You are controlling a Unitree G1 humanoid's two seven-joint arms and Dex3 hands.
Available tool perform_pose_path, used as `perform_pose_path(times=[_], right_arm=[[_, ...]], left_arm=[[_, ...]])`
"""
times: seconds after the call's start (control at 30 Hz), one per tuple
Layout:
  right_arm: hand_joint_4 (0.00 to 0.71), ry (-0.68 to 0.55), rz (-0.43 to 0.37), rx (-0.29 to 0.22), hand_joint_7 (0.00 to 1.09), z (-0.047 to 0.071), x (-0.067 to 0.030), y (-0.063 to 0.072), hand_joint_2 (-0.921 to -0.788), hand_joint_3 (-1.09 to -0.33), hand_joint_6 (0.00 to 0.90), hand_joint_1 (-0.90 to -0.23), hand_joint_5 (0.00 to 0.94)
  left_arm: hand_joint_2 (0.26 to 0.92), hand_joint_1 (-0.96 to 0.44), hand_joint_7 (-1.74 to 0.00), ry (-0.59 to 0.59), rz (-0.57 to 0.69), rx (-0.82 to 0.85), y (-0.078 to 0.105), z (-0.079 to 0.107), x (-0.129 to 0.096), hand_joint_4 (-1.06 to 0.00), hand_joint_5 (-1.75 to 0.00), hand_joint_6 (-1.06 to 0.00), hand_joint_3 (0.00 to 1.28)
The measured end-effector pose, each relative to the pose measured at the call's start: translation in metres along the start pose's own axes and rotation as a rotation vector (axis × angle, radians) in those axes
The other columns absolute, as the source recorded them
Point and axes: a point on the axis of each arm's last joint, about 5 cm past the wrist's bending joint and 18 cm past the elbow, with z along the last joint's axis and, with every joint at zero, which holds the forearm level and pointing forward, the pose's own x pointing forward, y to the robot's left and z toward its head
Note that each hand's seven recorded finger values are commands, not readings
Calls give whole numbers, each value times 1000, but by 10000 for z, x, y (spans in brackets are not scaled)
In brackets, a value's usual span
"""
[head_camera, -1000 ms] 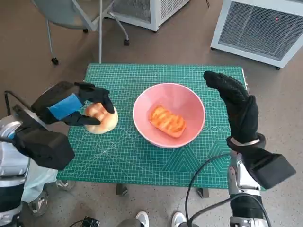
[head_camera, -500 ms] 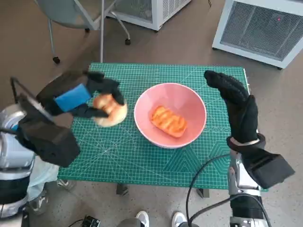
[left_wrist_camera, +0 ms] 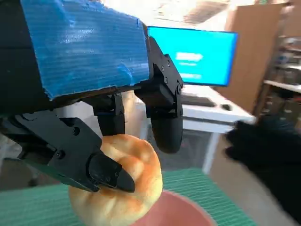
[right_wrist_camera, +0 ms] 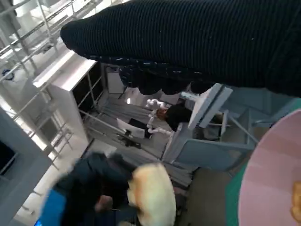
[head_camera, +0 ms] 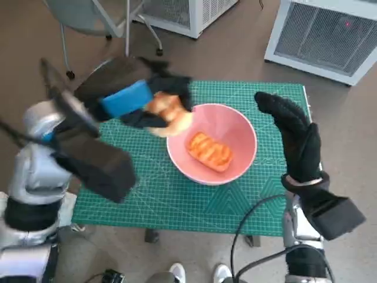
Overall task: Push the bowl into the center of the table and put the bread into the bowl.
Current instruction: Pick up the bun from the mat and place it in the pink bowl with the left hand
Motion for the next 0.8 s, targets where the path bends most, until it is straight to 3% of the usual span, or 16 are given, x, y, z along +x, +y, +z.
perform_pose_path(times=[0.1, 0.17, 0.23, 0.33, 0.5, 0.8], right_arm=[[107, -1, -3, 0, 459, 5, -4, 2, -921, -817, -1, -768, 3], [108, -4, -6, -1, 453, 12, -6, 3, -921, -818, -1, -767, 3], [109, -3, -10, -2, 450, 16, -12, 2, -921, -819, -1, -767, 4], [111, 3, -15, -4, 448, 17, -29, 0, -921, -819, -1, -767, 4], [116, 10, -25, -9, 446, 20, -53, -7, -921, -819, -1, -767, 6], [121, 10, -34, -16, 446, 34, -51, -12, -921, -819, -1, -767, 8]], left_arm=[[898, 2, -1206, -18, -24, -17, -23, 10, 142, -605, -1220, -628, 147], [908, -218, -1210, -27, -44, -19, -41, 20, 233, -592, -671, -671, 101], [911, -293, -1210, -32, -68, -20, -69, 29, 318, -711, -496, -688, 85], [894, -95, -1144, -29, -102, -21, -116, 39, 428, -787, -808, -721, 48], [872, -15, -886, -23, -148, -33, -208, 38, 535, -814, -1107, -792, 46], [892, 1, -1063, 21, -232, -39, -440, -20, 665, -766, -1102, -714, 47]])
